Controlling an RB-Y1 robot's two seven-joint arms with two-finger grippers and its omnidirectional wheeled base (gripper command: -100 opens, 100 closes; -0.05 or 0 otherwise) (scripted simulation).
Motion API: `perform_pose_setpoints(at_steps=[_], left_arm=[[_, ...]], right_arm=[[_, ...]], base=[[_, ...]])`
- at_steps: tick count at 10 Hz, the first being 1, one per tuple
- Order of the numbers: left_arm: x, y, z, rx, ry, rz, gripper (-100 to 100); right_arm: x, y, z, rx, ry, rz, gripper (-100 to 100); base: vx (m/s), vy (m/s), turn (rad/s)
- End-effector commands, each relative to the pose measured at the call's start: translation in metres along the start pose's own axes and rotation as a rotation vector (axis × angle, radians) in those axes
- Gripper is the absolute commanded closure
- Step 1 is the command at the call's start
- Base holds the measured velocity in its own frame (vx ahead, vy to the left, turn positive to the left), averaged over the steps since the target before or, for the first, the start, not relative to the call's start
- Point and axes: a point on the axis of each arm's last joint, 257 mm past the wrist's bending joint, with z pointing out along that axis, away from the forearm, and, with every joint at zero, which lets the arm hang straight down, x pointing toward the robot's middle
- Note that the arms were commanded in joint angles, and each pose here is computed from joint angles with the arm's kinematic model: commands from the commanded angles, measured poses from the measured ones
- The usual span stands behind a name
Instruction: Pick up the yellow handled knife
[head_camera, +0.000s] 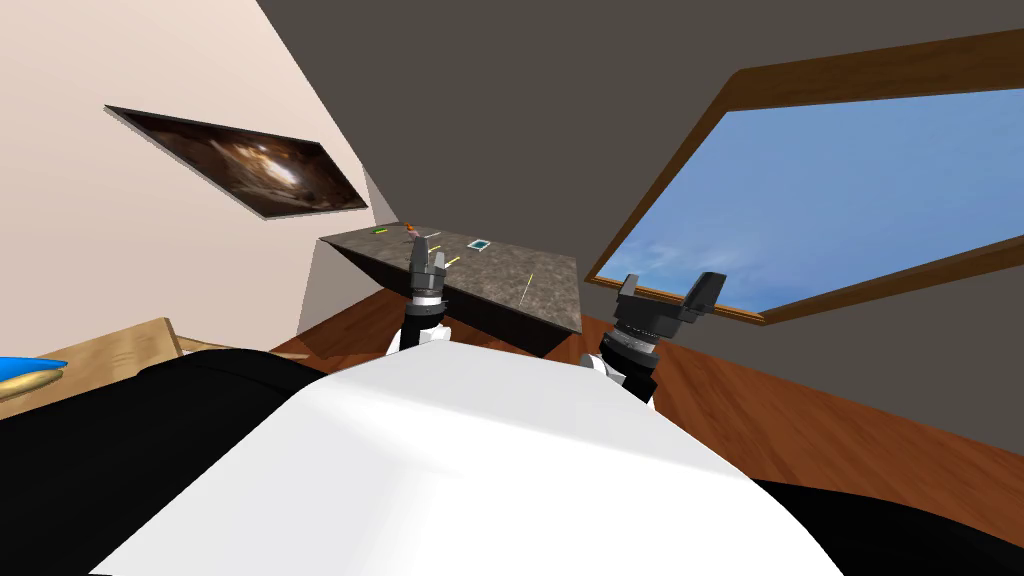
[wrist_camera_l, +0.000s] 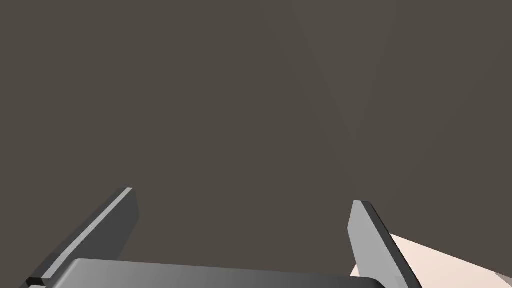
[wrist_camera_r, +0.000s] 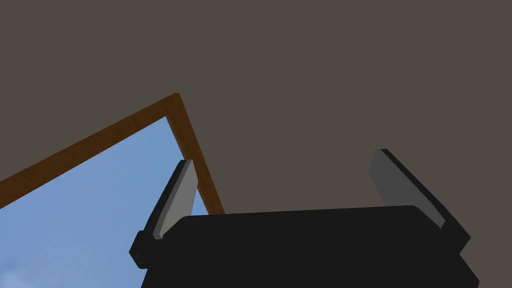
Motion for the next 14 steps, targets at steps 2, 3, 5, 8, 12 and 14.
perform_pose_setpoints(at_steps=[2,3,5,8,12,14], left_arm=[[0.000,0.000,0.000,0.000,0.000,0.000,0],[0.000,0.000,0.000,0.000,0.000,0.000,0],[0.000,0.000,0.000,0.000,0.000,0.000,0],[0.000,0.000,0.000,0.000,0.000,0.000,0],[0.000,0.000,0.000,0.000,0.000,0.000,0],[0.000,0.000,0.000,0.000,0.000,0.000,0]], right_arm=[[0.014,0.005,0.000,-0.003,0.065,-0.005,-100],[0.021,0.007,0.000,-0.003,0.094,-0.004,-100],[0.037,0.010,-0.004,0.004,0.146,0.012,-100],[0.057,0.008,-0.011,0.030,0.213,0.044,-100],[0.087,-0.005,-0.032,0.112,0.293,0.131,-100],[0.100,-0.012,-0.043,0.156,0.339,0.166,-100]], base=[[-0.027,0.004,-0.008],[-0.053,0.012,-0.003],[-0.062,0.023,0.014],[-0.051,0.036,0.028],[-0.055,0.051,0.078],[-0.032,0.075,0.061]])
